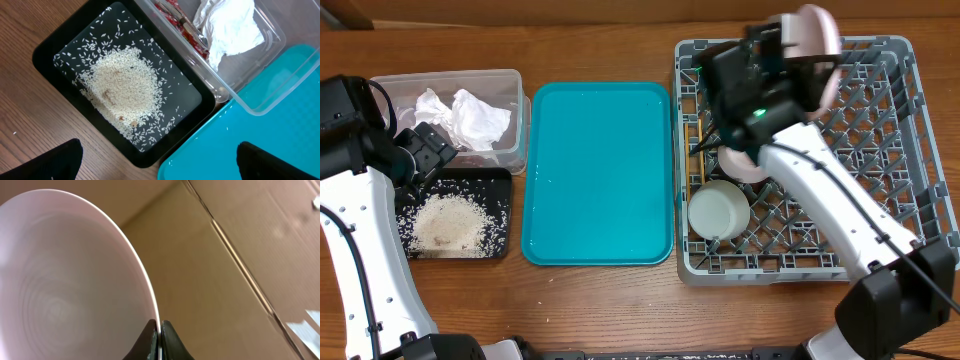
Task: Sort waste into correct bins and load items into the dishwasher
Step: 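Lift the white plate and stand it upright in the rack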
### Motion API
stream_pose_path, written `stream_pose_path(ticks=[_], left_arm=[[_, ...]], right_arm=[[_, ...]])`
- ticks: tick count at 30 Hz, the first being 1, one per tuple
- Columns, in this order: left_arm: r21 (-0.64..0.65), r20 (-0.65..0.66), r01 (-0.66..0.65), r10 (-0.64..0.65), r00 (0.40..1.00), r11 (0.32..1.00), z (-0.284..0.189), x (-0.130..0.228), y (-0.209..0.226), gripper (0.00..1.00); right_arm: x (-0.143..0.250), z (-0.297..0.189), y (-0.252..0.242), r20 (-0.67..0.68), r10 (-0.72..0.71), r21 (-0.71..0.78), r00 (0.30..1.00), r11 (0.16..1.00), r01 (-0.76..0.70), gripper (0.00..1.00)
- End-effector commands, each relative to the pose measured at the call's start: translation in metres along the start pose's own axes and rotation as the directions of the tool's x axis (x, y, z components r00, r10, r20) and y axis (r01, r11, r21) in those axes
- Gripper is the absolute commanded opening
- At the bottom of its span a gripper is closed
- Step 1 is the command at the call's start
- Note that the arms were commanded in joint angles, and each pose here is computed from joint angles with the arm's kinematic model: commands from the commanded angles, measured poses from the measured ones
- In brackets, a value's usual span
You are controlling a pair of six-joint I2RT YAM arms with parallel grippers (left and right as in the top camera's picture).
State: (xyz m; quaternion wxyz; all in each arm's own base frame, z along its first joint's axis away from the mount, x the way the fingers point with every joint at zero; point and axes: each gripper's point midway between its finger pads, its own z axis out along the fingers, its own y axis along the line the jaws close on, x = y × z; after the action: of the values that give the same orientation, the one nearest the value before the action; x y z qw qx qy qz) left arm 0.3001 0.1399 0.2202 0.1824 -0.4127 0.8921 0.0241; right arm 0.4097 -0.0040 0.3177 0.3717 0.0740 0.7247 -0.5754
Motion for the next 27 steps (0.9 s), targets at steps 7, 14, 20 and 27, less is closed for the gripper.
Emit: stream_pose_path(ticks=[7, 14, 20, 27], left_arm=[[0.003, 0.011, -0.009, 0.009, 1.0, 1.0, -0.002, -0.004, -0.002, 1.0], [0.003, 0.011, -0.009, 0.009, 1.0, 1.0, -0.002, -0.004, -0.002, 1.0], [0.003, 0.011, -0.009, 0.009, 1.0, 1.0, -0.002, -0.004, -0.002, 1.0], [0.003, 0.011, -0.009, 0.009, 1.0, 1.0, -0.002, -0.004, -0.002, 1.0]], right_arm=[[0.018, 0.04, -0.011, -0.097, -0.004, -0.08, 0.995, 0.997, -0.004, 0.04], [0.024, 0.038, 0.0, -0.104, -0.053, -0.147, 0.993, 0.988, 0.037, 0.04], [0.032, 0.036, 0.004, -0.126, -0.041, -0.168, 0.991, 0.986, 0.019, 0.04], [0.037, 0.034, 0.013, -0.134, -0.069, -0.23, 0.989, 0.973, 0.037, 0.04]])
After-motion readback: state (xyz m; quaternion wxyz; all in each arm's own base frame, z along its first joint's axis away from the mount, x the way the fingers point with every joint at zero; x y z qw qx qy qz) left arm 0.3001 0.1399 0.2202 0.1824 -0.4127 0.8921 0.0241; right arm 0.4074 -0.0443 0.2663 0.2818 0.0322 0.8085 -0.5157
